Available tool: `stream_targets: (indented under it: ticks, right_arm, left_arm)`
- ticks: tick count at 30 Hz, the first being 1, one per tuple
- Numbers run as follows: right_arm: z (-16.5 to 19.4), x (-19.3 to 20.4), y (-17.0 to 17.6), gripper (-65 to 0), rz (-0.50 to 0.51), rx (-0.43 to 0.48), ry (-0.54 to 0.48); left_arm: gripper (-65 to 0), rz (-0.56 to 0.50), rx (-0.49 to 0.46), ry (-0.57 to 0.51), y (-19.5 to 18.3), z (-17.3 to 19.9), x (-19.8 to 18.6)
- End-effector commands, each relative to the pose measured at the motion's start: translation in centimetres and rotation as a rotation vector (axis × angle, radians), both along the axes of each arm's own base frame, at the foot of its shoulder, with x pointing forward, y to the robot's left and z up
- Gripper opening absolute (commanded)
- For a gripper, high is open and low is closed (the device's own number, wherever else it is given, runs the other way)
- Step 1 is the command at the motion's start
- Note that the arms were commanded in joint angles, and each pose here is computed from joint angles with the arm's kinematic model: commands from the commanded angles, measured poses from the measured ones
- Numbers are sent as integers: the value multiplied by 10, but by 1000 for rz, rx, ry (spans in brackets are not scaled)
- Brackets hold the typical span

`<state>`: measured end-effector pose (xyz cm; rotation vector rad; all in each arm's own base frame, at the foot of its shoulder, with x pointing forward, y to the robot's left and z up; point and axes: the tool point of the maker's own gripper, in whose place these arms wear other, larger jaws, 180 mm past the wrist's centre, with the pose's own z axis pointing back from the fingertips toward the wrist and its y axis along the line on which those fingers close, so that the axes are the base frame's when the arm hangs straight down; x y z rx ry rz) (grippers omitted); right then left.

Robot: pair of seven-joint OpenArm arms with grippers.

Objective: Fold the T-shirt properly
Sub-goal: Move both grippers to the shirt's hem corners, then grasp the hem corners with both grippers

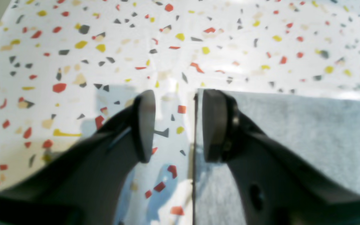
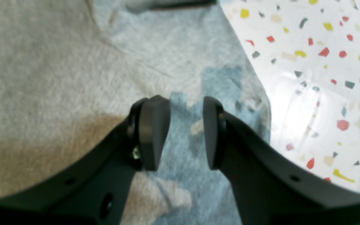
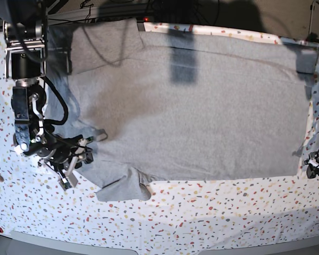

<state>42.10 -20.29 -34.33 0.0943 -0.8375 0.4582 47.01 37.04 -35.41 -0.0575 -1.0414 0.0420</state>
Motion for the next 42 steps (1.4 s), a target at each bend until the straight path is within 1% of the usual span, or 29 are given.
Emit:
stream_targets:
  ticks: [1,4,8,11,14,20,27,31,32,33,36,37,39,42]
  right_arm:
    - [20,11,-4,-423,6,0,-55]
    - [16,7,-7,-423,4,-16,-26]
    - [13,6,-10,-423,2,-40,-13]
    - [12,5,-10,-423,1,-42,-7]
    - [12,5,-10,-423,1,-43,-6]
    - [9,3,-12,-423,-2,-53,15]
    - [8,2,-12,-423,-3,-55,25]
    - [8,2,-12,-423,-3,-54,25]
    - [8,2,-12,-423,-2,-54,25]
    - [8,2,-12,-423,-3,-54,25]
    - [8,2,-12,-423,-2,-55,25]
    - [8,2,-12,-423,-2,-54,25]
    - [10,3,-11,-423,-1,-50,15]
    - [15,7,-10,-423,0,-44,-5]
  left_arm:
    - [-443,1,4,-57,2,23,16]
    - [-451,-8,4,-27,-10,7,16]
    - [-450,-42,29,7,-23,-16,7]
    - [-450,-25,30,16,-18,-22,1]
    - [-450,23,68,15,-6,-22,0]
    - [-450,15,61,9,-13,-28,-2]
    - [-451,11,58,40,-21,-60,-27]
    - [-451,10,57,57,-24,-68,-32]
    - [-460,9,56,63,-25,-69,-32]
    - [-486,8,54,66,-26,-70,-33]
    - [-605,15,44,58,-28,-69,-31]
    - [-625,18,38,52,-29,-69,-30]
    - [-631,18,34,32,-31,-66,-27]
    - [-632,13,42,-54,-32,-54,-21]
